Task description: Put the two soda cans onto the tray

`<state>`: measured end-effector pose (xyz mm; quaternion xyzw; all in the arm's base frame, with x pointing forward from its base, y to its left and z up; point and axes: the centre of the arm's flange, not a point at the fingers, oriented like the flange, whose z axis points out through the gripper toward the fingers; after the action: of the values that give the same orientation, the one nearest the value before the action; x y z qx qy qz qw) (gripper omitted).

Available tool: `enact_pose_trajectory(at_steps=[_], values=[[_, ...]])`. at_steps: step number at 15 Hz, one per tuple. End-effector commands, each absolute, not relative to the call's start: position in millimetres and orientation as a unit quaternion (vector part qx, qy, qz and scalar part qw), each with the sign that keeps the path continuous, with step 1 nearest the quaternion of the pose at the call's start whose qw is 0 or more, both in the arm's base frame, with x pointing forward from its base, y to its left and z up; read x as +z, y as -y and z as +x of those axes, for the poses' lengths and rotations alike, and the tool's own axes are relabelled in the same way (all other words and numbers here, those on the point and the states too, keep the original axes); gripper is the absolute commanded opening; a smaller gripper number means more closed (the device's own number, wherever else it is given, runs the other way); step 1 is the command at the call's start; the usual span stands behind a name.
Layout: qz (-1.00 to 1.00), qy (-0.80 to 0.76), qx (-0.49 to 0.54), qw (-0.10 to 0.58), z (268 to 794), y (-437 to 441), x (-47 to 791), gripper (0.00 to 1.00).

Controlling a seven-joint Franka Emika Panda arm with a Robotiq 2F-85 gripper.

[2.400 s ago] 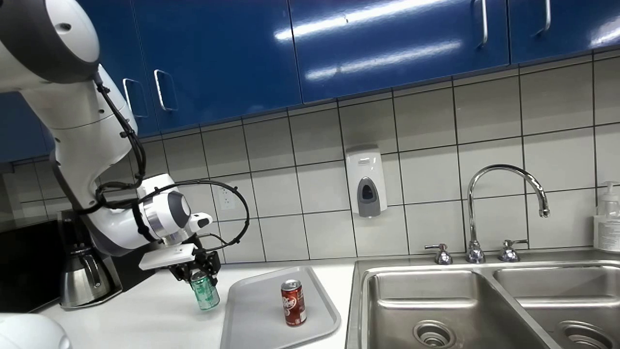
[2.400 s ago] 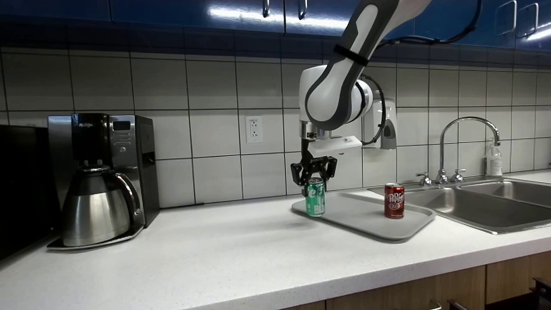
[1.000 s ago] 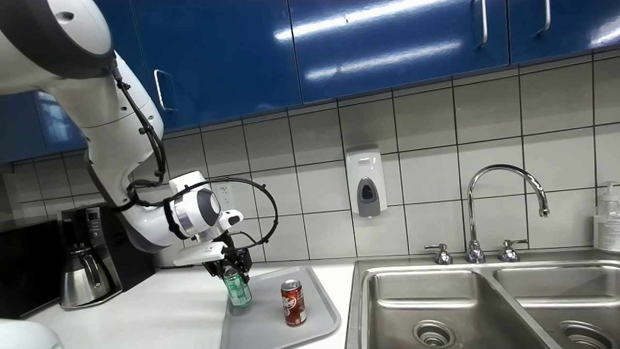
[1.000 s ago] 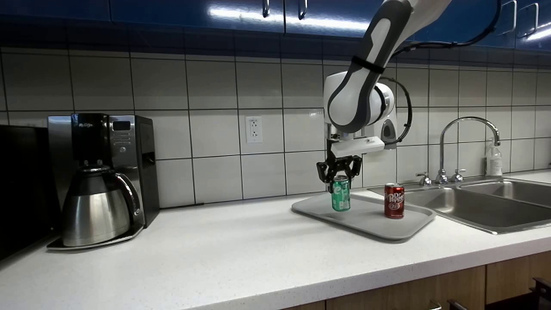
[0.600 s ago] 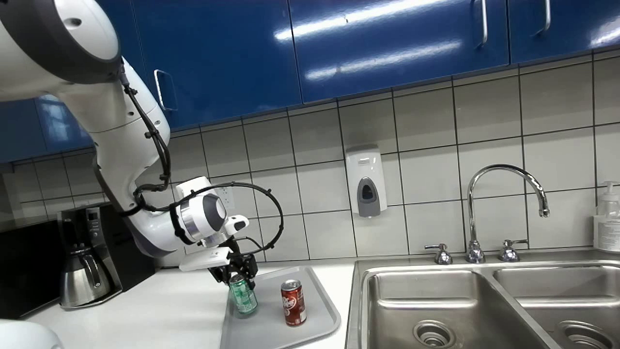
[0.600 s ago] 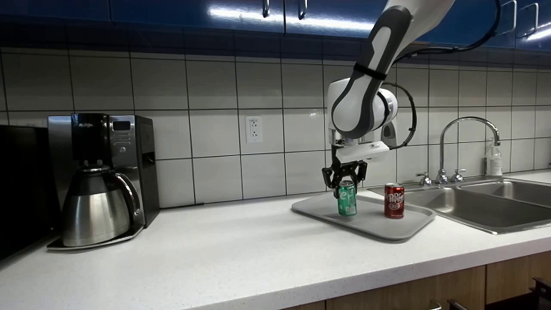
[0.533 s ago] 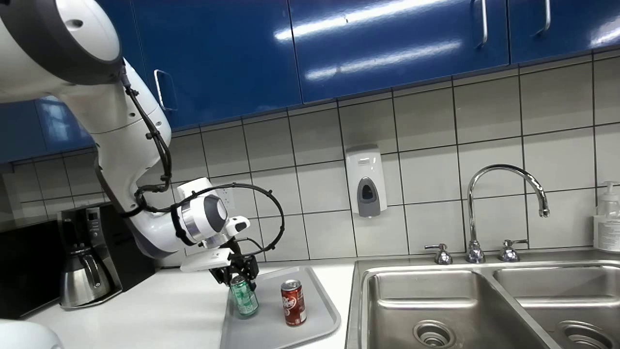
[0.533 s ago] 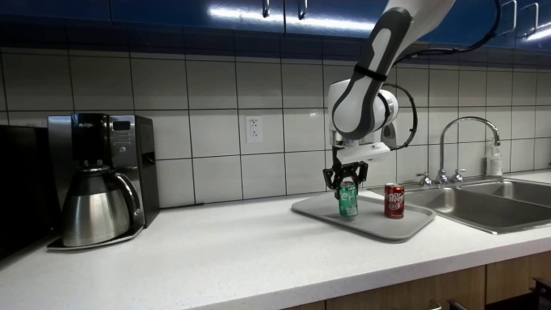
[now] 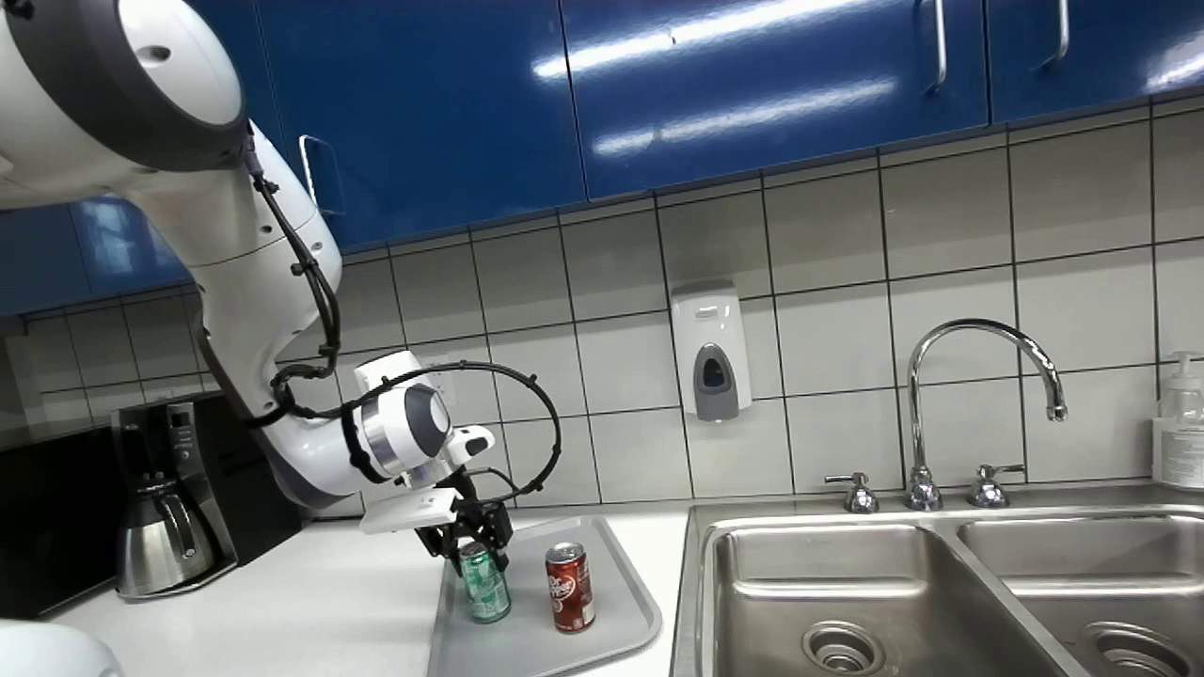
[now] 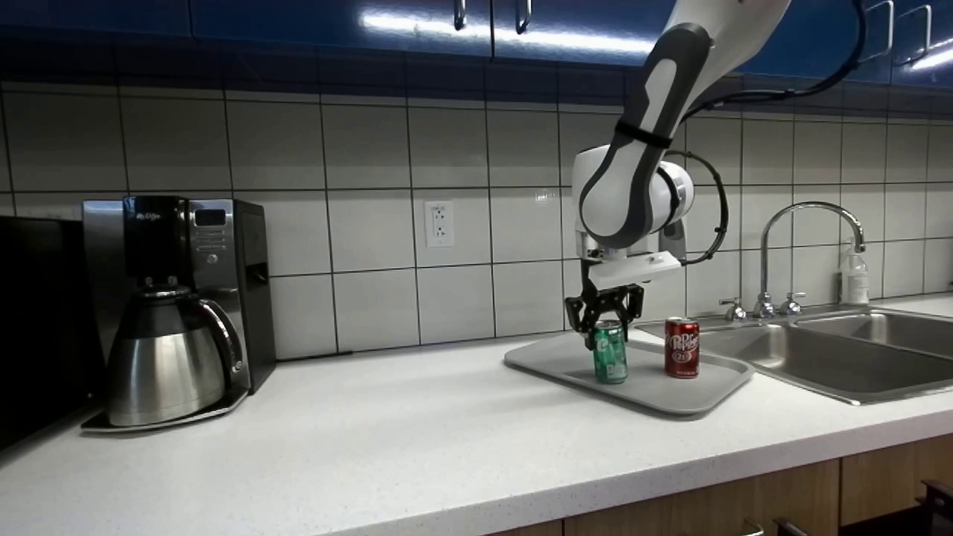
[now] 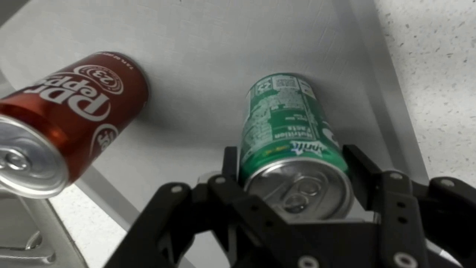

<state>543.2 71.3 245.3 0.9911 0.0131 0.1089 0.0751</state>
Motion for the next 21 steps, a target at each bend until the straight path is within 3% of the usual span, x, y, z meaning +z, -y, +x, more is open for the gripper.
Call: enact_pose_trajectory(at_steps=[1,21], values=[[0.989,-0.01,0.122,0.08,544,-65,250,1.0],[0.978,-0.025,0.19,0.077,526,-97,315,1.0]])
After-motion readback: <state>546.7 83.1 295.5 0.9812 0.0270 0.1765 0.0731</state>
